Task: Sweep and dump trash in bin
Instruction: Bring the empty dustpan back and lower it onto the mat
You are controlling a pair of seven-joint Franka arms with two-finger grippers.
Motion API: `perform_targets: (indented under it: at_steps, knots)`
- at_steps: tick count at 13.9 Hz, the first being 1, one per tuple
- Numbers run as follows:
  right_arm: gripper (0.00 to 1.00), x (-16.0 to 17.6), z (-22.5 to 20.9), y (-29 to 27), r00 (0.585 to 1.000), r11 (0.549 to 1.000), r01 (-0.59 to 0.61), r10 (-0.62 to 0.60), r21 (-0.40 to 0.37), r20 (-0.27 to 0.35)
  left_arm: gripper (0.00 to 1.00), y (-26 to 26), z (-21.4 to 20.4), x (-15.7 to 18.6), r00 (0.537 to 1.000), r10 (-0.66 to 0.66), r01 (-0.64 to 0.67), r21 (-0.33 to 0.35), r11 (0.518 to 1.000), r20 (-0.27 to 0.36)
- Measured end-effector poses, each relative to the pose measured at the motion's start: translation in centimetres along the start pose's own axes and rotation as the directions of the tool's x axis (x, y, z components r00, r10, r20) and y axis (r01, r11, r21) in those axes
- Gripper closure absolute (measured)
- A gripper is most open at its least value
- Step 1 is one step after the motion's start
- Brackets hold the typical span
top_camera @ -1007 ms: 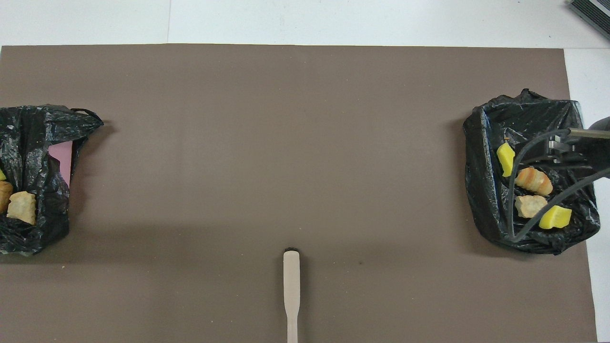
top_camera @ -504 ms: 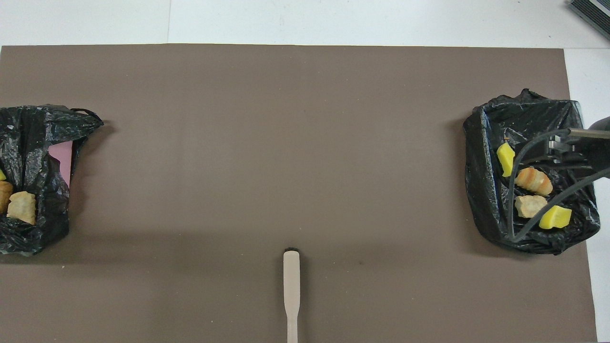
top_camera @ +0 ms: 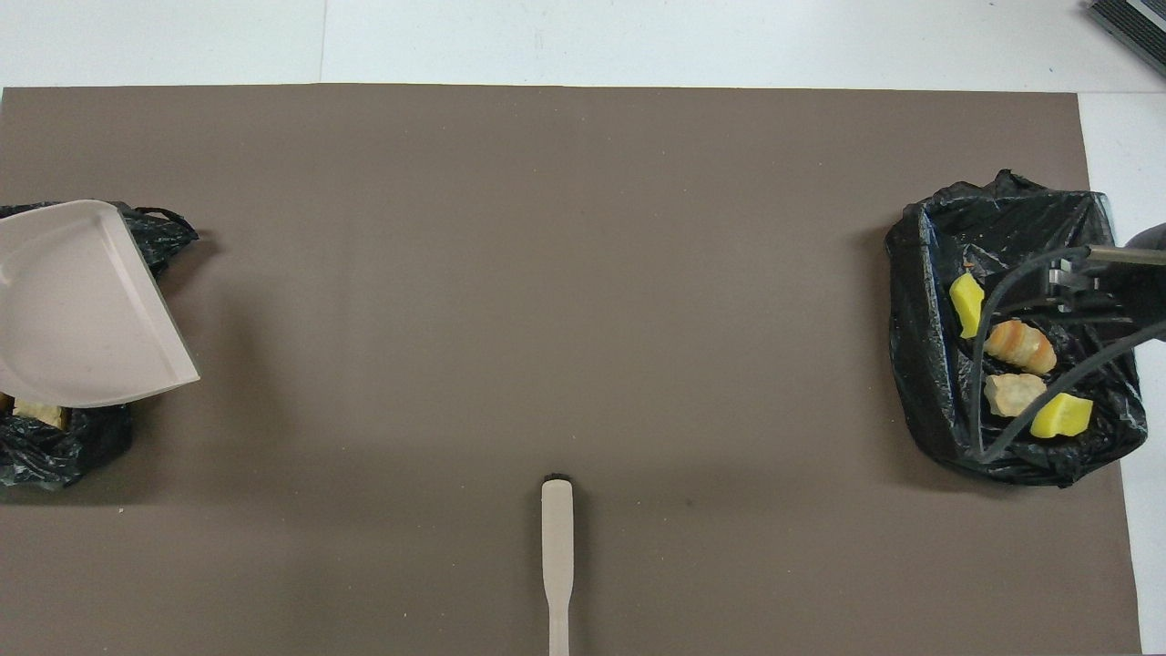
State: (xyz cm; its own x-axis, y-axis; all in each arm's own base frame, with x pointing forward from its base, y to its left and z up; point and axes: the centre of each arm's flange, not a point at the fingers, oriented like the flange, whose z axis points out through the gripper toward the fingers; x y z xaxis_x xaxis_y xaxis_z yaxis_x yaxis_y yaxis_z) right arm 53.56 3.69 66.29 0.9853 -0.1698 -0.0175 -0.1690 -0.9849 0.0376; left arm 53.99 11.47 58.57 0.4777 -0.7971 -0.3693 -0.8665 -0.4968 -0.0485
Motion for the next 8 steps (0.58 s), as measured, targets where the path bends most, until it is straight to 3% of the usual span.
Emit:
perform_targets:
  at_steps: [3, 8]
  knots:
    - [0.0, 0.0, 0.0, 0.0, 1.0, 1.0, 0.0, 0.0, 0.0, 0.0, 0.68, 1.3, 0.8, 2.4, 0.982, -0.175, 0.17, -0.076, 0.983, -0.071]
    - [0.0, 0.0, 0.0, 0.0, 1.0, 1.0, 0.0, 0.0, 0.0, 0.0, 0.68, 5.4, 0.7, 10.5, 0.924, -0.369, 0.354, -0.142, 0.924, -0.1]
